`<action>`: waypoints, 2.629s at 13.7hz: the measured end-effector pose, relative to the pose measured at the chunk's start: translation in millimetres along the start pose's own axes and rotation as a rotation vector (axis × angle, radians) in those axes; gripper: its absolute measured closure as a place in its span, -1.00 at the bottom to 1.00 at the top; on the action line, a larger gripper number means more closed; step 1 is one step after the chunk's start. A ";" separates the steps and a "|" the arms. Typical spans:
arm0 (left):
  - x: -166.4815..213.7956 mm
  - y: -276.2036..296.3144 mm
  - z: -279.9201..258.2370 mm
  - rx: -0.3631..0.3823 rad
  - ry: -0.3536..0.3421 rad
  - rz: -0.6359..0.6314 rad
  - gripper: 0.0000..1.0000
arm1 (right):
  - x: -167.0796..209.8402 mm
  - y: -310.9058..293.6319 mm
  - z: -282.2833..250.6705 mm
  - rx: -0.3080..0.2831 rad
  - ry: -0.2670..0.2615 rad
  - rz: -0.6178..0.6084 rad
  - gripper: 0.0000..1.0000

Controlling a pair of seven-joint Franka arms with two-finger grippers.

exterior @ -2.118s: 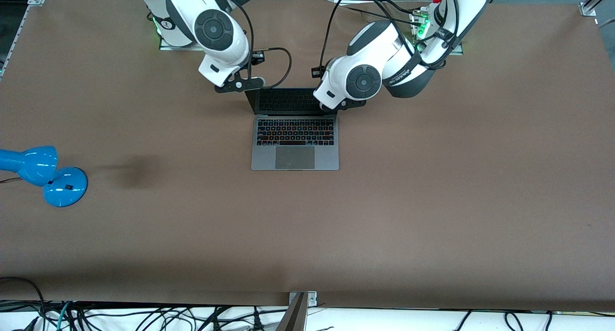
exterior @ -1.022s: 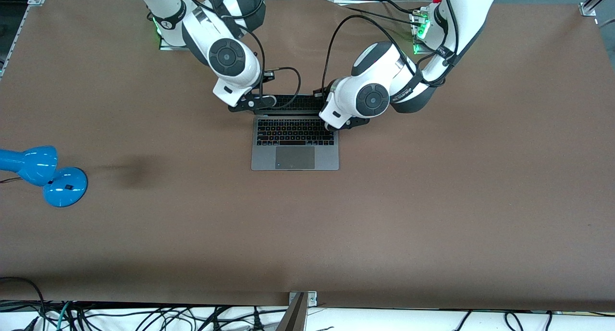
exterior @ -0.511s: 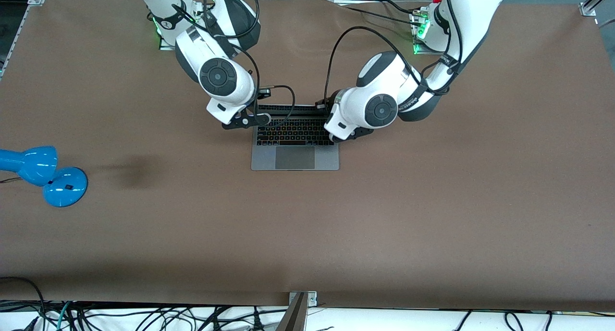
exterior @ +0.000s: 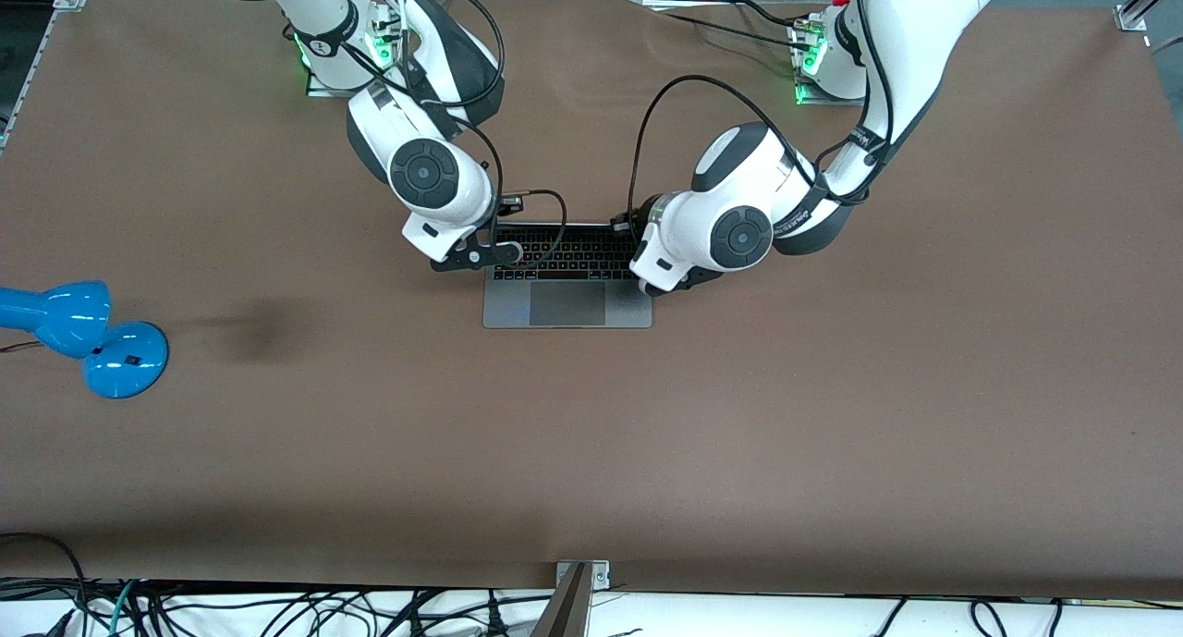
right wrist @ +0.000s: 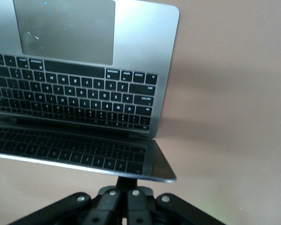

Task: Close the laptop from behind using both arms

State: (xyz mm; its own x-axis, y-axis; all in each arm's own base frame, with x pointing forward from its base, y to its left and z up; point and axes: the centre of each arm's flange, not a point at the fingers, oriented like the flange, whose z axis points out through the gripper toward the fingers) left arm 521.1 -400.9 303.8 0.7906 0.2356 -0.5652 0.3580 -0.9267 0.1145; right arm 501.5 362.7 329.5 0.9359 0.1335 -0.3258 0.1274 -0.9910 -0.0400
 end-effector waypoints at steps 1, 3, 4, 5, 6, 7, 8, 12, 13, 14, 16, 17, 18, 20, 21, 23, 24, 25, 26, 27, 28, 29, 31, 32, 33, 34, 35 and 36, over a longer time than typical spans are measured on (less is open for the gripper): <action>4.5 -1.3 4.8 0.005 -0.006 -0.004 0.98 | 4.2 0.9 1.3 0.000 0.002 0.001 0.98; 14.5 -2.1 4.8 -0.009 0.000 -0.014 0.98 | 13.1 3.5 2.4 -0.007 0.010 0.000 0.98; 18.1 -2.5 5.7 -0.013 0.000 -0.017 0.98 | 17.8 4.8 2.7 -0.006 0.012 0.002 0.98; 21.4 -3.0 8.1 -0.015 -0.002 -0.020 0.98 | 22.3 6.0 3.1 -0.002 0.012 0.004 0.98; 25.2 -3.6 10.5 -0.015 0.001 -0.022 0.98 | 26.6 7.3 3.9 0.003 0.011 0.008 0.98; 29.1 -4.7 13.2 -0.010 0.006 -0.022 0.98 | 31.2 9.3 5.7 0.009 0.011 0.011 0.98; 32.6 -5.3 15.6 -0.010 0.007 -0.025 0.98 | 36.3 11.3 8.3 0.017 0.016 0.010 0.98; 46.5 -6.2 20.3 -0.026 0.005 -0.038 0.98 | 56.4 14.8 28.7 0.052 0.047 0.016 0.98; 50.2 -6.1 20.3 -0.033 0.008 -0.042 0.98 | 60.8 15.0 35.2 0.051 0.054 0.013 0.98; 53.5 -6.5 21.1 -0.035 0.007 -0.045 0.98 | 64.7 15.7 40.2 0.041 0.062 0.008 0.98; 62.0 -8.5 24.3 -0.032 0.010 -0.050 0.98 | 70.2 17.0 50.2 0.026 0.063 0.000 0.98; 67.4 -9.4 26.2 -0.029 0.014 -0.051 0.98 | 72.2 17.3 54.4 0.024 0.061 -0.001 0.98; 73.2 -10.1 28.9 -0.027 0.018 -0.052 0.98 | 74.5 17.4 57.5 0.026 0.068 -0.001 0.98; 85.4 -10.5 36.0 -0.038 0.020 -0.059 0.98 | 80.4 19.6 62.9 0.033 0.084 0.003 0.98; 90.7 -10.3 40.6 -0.048 0.022 -0.063 0.98 | 83.0 21.3 67.0 0.033 0.087 0.004 0.98; 101.9 -12.3 50.8 -0.063 0.024 -0.076 0.98 | 87.4 23.9 76.1 0.022 0.090 0.001 0.98; 106.9 -14.1 55.3 -0.065 0.022 -0.082 0.98 | 89.5 25.6 80.9 0.018 0.089 0.001 0.98; 111.3 -16.1 58.8 -0.060 0.025 -0.083 0.98 | 91.5 26.8 85.0 0.018 0.089 0.002 0.98; 114.5 -17.7 61.8 -0.048 0.035 -0.077 0.98 | 93.8 27.2 88.4 0.022 0.095 0.003 0.98; 116.5 -18.3 64.3 -0.041 0.039 -0.073 0.98 | 96.5 27.5 92.6 0.028 0.102 0.005 0.98; 118.1 -18.2 66.5 -0.042 0.043 -0.072 0.98 | 99.7 28.0 97.8 0.034 0.110 0.006 0.98; 120.2 -18.1 68.9 -0.046 0.048 -0.073 0.98 | 103.0 29.1 104.1 0.039 0.116 0.008 0.98; 125.8 -19.2 74.9 -0.055 0.052 -0.079 0.98 | 107.4 30.2 112.1 0.046 0.121 0.011 0.98; 127.6 -19.6 76.9 -0.058 0.053 -0.081 0.98 | 108.1 29.8 110.8 0.048 0.126 0.011 0.98; 128.0 -19.6 76.9 -0.059 0.053 -0.082 0.98 | 108.8 29.7 110.9 0.049 0.127 0.011 0.98; 128.2 -19.0 75.5 -0.061 0.054 -0.081 0.98 | 110.0 29.4 108.9 0.052 0.133 0.010 0.98; 128.9 -18.2 72.9 -0.065 0.058 -0.081 0.89 | 111.9 28.9 105.7 0.057 0.144 0.010 0.98; 130.2 -17.9 68.4 -0.070 0.064 -0.081 0.69 | 114.0 28.7 101.4 0.062 0.153 0.011 0.98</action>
State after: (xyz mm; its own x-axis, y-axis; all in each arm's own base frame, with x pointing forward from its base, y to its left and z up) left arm 583.7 -373.7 172.3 0.7868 0.3297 -0.5218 0.4545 -0.8815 0.1284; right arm 578.6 349.1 195.5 0.9769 0.1169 -0.1791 0.1008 -0.9902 -0.0966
